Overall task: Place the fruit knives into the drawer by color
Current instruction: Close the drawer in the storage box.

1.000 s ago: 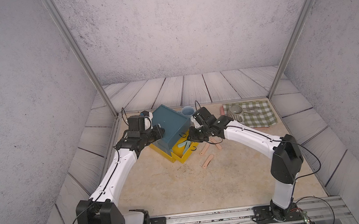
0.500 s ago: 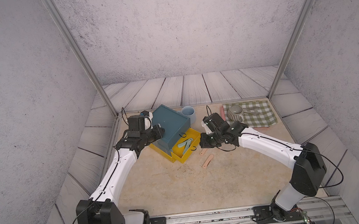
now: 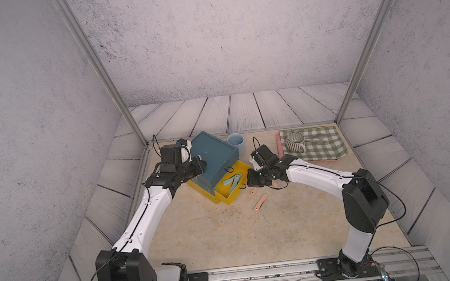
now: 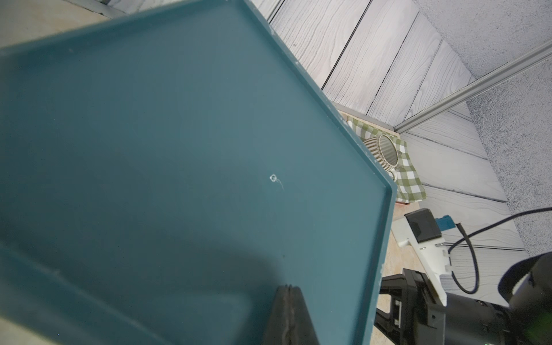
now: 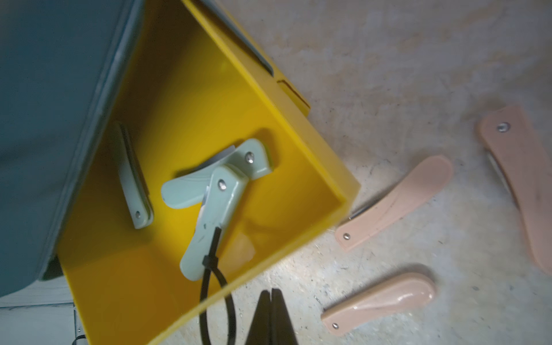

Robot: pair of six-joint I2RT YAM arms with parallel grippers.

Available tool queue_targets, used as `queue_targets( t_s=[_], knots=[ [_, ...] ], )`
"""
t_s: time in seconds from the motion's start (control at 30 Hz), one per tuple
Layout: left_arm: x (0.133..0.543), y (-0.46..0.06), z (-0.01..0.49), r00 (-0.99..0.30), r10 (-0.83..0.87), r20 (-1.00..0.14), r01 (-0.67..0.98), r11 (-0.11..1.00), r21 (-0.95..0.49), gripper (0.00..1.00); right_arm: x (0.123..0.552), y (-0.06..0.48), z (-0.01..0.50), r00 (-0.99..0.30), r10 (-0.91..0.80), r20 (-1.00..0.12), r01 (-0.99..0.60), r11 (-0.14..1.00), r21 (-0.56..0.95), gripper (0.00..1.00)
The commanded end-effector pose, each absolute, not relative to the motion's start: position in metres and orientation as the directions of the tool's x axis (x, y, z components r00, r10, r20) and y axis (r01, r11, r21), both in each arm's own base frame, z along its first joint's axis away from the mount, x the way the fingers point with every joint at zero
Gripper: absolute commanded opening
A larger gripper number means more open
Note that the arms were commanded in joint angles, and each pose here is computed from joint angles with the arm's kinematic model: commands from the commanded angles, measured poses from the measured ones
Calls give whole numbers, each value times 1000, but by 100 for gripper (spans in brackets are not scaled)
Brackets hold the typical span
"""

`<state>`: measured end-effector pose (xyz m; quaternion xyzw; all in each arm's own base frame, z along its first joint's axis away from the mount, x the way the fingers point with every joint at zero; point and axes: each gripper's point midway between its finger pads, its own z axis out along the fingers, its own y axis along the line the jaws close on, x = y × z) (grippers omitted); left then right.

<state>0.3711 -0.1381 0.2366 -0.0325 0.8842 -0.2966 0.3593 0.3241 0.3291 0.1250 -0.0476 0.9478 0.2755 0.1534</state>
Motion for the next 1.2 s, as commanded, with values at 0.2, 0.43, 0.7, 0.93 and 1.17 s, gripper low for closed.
queue_targets(
  t_s=[0.2, 0.43, 0.7, 0.93, 1.17],
  knots=[
    [355, -127, 185, -838, -255, -482, 37, 856, -516, 0, 340, 364, 144, -936, 13, -352, -230, 736, 637, 0],
    [355, -128, 183, -841, -254, -479, 36, 856, -516, 0, 348, 385, 146, -941, 21, -338, -236, 673, 701, 0],
    [355, -128, 181, -843, -253, -475, 33, 857, -514, 0, 362, 399, 141, -938, 42, -343, -236, 647, 725, 0],
    [355, -128, 179, -846, -252, -471, 31, 857, -514, 0, 369, 411, 142, -937, 62, -343, -239, 604, 760, 1],
    [355, -128, 178, -847, -251, -468, 30, 857, -514, 0, 371, 422, 142, -945, 96, -314, -218, 529, 820, 2]
  ],
)
